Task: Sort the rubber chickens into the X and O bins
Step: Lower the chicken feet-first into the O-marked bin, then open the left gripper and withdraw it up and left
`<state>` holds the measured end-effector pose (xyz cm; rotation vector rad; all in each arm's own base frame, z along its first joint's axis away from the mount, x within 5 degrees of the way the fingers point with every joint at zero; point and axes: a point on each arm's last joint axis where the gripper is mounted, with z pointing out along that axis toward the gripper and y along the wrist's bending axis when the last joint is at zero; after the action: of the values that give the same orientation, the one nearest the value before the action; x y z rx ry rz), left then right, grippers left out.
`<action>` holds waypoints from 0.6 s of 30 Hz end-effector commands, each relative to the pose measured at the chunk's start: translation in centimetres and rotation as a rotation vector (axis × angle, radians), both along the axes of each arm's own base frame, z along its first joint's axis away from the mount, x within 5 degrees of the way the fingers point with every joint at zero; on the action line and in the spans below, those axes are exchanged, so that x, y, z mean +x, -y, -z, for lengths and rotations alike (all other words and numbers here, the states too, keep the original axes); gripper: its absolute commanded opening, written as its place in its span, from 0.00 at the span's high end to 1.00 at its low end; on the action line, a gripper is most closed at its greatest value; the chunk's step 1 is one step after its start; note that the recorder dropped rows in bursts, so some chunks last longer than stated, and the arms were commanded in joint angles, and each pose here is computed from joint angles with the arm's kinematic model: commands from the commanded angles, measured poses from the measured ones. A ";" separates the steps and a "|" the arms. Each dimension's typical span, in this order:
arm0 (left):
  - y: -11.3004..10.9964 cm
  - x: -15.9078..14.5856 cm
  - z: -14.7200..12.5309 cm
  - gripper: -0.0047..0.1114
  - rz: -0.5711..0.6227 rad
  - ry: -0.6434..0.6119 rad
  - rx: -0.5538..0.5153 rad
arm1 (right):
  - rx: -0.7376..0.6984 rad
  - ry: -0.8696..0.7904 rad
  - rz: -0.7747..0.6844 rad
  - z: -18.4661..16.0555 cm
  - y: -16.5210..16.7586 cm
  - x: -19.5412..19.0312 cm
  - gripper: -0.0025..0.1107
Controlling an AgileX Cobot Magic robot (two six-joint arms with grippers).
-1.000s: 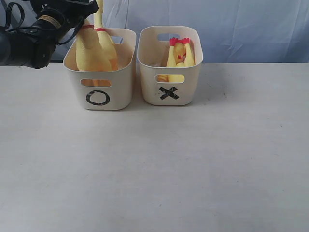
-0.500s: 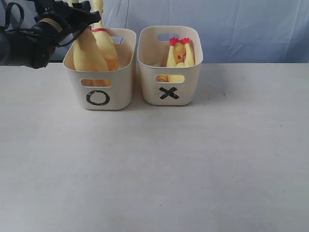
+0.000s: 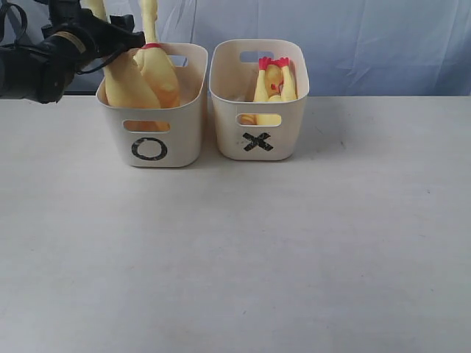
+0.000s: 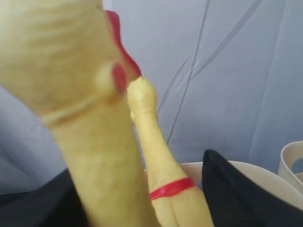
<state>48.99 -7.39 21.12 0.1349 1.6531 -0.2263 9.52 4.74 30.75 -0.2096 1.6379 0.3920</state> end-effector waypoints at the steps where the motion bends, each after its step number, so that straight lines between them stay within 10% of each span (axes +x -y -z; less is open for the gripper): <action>1: -0.1 0.0 0.2 0.40 -0.002 -0.018 0.037 | -0.006 0.006 -0.004 0.1 0.0 -0.1 0.99; 9: -0.4 -0.3 -0.4 0.39 0.010 -0.035 0.264 | -0.006 0.006 -0.004 0.1 0.0 -0.1 0.99; 18: -1.3 -0.8 -2.2 0.39 -0.020 -0.063 0.277 | -0.006 0.006 -0.004 0.1 0.0 -0.1 0.99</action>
<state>48.36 -6.78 22.13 0.3360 1.7464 -0.0060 9.52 4.74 30.75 -0.2096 1.6379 0.3920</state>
